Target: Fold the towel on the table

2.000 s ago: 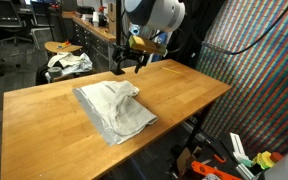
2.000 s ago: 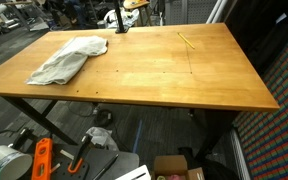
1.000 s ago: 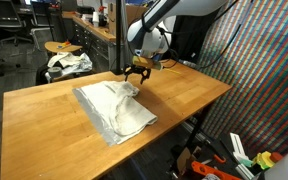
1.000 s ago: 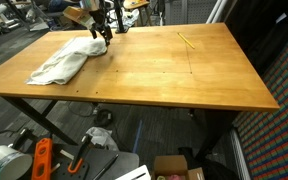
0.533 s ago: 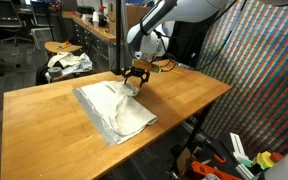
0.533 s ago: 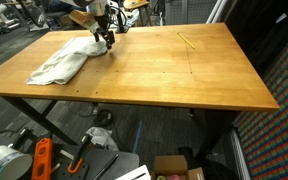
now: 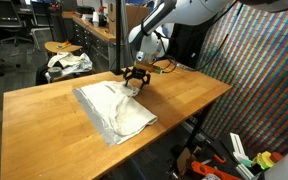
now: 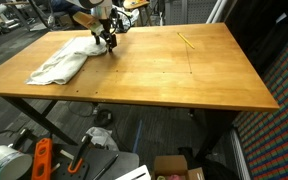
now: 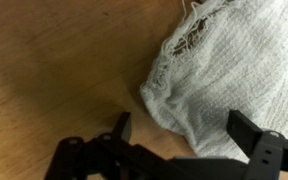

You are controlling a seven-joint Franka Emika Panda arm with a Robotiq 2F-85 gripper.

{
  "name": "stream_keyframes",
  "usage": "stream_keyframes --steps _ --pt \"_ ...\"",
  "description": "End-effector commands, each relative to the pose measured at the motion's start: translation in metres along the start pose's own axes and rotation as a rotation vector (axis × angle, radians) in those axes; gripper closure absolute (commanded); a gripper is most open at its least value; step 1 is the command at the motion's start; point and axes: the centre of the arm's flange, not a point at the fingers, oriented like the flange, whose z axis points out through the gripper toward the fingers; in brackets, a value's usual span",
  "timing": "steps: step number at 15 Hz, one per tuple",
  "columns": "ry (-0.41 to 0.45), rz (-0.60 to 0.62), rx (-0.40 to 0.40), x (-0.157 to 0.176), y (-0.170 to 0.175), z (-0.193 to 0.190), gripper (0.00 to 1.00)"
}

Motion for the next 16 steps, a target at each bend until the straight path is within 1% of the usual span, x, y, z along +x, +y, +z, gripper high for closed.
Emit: stream_keyframes --steps 1,2,3,6,9,10,13,15,16 --pt "-0.046 -0.035 0.055 0.004 -0.005 0.002 0.14" --pt "-0.055 -0.044 0.066 0.003 -0.006 0.001 0.26" --pt "-0.063 -0.048 0.076 0.002 -0.007 0.001 0.32" --pt "-0.093 -0.055 0.114 -0.001 -0.007 0.003 0.58" --pt "-0.112 -0.053 0.136 -0.003 -0.007 0.005 0.80" --pt "-0.110 -0.048 0.137 -0.003 -0.006 0.005 0.85" --pt "-0.094 -0.032 0.137 -0.003 -0.004 -0.001 0.90" --pt "-0.080 -0.022 0.128 -0.005 -0.005 -0.013 0.85" --pt "-0.085 -0.028 0.125 -0.009 -0.007 -0.021 0.85"
